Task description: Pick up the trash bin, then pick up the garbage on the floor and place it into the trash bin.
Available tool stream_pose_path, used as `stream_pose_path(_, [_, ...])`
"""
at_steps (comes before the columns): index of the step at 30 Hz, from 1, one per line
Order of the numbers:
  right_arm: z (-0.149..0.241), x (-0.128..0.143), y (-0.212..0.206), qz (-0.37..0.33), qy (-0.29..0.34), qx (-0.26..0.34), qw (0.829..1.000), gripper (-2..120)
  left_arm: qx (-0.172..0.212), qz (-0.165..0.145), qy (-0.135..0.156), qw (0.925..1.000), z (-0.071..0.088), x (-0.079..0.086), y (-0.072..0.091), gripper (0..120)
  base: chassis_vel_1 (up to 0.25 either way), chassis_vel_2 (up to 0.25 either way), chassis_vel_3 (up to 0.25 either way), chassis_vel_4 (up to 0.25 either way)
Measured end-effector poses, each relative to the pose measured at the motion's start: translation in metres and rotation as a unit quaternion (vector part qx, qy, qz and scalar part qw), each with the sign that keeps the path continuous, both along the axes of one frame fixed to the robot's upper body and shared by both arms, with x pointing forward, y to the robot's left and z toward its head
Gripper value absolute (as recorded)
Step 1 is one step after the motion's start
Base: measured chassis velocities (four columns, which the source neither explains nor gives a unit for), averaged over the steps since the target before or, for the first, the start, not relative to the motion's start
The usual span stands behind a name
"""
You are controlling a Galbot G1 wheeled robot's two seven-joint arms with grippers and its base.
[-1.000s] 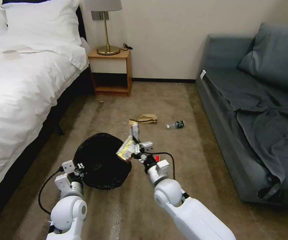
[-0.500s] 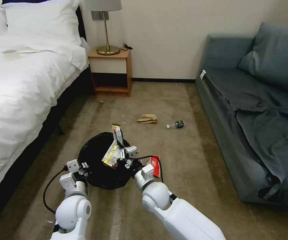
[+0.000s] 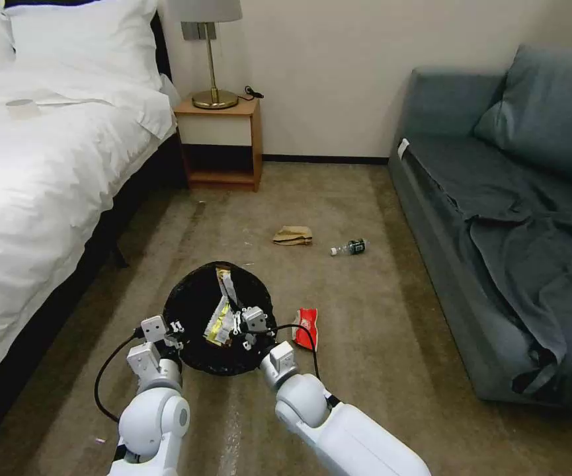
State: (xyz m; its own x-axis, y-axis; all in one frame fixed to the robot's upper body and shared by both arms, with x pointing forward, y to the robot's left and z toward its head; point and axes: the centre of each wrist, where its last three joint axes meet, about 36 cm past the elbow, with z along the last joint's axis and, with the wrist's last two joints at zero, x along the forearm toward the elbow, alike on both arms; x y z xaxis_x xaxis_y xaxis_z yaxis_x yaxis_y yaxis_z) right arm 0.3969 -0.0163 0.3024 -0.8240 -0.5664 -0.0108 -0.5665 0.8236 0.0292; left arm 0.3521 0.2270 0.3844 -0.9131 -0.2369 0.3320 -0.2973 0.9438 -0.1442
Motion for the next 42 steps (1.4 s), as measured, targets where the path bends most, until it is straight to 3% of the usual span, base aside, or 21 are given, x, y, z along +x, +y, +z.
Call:
stream_pose_path(2, [0.001, -0.002, 0.0, 0.0, 0.0, 0.001, 1.0, 32, 0.0, 0.0, -0.001, 1.0, 0.001, 0.0, 0.0, 3, 0.0, 0.0, 0.0, 0.0])
stream_pose_path(6, [0.002, -0.002, 0.0, 0.0, 0.001, 0.001, 1.0, 40, -0.001, 0.0, 0.0, 1.0, 0.001, 0.0, 0.0, 3, 0.0, 0.0, 0.0, 0.0])
stream_pose_path(9, [0.003, -0.002, -0.001, -0.002, 0.001, 0.001, 1.0, 57, 0.0, 0.002, 0.0, 1.0, 0.001, -0.001, 0.001, 3, 0.0, 0.0, 0.0, 0.0])
stream_pose_path(22, [0.029, 0.02, -0.009, -0.026, -0.024, 0.023, 0.999, 98, 0.0, 0.003, -0.001, 1.0, 0.001, 0.0, 0.002, 3, 0.0, 0.0, 0.0, 0.0])
stream_pose_path(32, [0.057, 0.067, -0.048, -0.104, -0.04, 0.049, 0.993, 100, 0.002, 0.007, -0.003, 1.0, 0.001, 0.001, 0.011, 3, 0.0, 0.0, 0.0, 0.0])
stream_pose_path(42, [0.029, 0.093, -0.093, -0.174, -0.019, 0.03, 0.984, 100, 0.004, 0.021, -0.007, 0.9998, 0.002, 0.002, 0.031, 3, 0.0, 0.0, 0.0, 0.0])
